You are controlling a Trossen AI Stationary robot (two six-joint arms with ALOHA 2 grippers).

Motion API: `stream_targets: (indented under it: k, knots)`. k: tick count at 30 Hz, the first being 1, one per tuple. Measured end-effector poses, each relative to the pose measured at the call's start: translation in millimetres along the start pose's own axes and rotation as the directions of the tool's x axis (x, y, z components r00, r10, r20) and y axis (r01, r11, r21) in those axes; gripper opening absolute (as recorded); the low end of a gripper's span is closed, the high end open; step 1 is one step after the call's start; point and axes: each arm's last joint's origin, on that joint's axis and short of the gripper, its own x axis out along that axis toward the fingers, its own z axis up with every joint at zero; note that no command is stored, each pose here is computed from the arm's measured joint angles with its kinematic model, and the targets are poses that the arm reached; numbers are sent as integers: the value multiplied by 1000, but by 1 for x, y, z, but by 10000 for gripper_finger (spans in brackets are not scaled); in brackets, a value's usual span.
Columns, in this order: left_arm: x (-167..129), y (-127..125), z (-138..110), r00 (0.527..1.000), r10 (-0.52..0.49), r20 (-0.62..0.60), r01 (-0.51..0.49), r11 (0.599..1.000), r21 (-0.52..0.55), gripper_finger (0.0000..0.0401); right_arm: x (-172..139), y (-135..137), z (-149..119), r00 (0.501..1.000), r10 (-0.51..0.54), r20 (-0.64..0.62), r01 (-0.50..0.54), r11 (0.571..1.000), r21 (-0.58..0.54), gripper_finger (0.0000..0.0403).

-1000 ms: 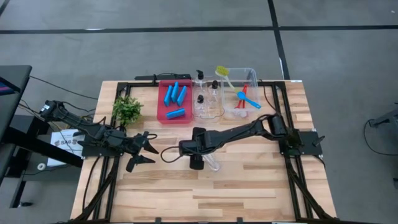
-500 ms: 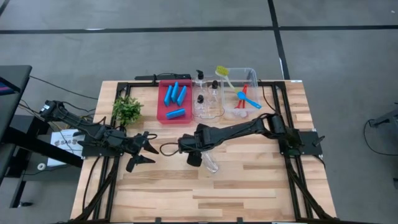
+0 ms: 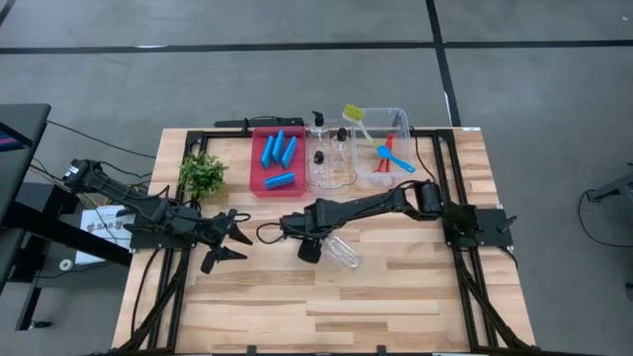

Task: Pick & Place Kitchen Sink Supplies
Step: Put the spray bottle into the transparent bin

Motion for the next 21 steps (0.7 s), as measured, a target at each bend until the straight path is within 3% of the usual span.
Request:
stream_targets:
  k: [5,12,21]
  knots:
    - [1,0,-1,1000,3,-8,-3,1000,1,208,-3,1,0,1000,-5,8,5,1000,-4,218]
    - [2,0,-2,1000,6,-19,-6,1000,2,208,-4,1,-2,1000,-7,-1,7,999,-34,126]
    - [2,0,-2,1000,7,-20,-7,1000,2,208,-5,2,-3,1000,8,-23,-9,999,-54,130]
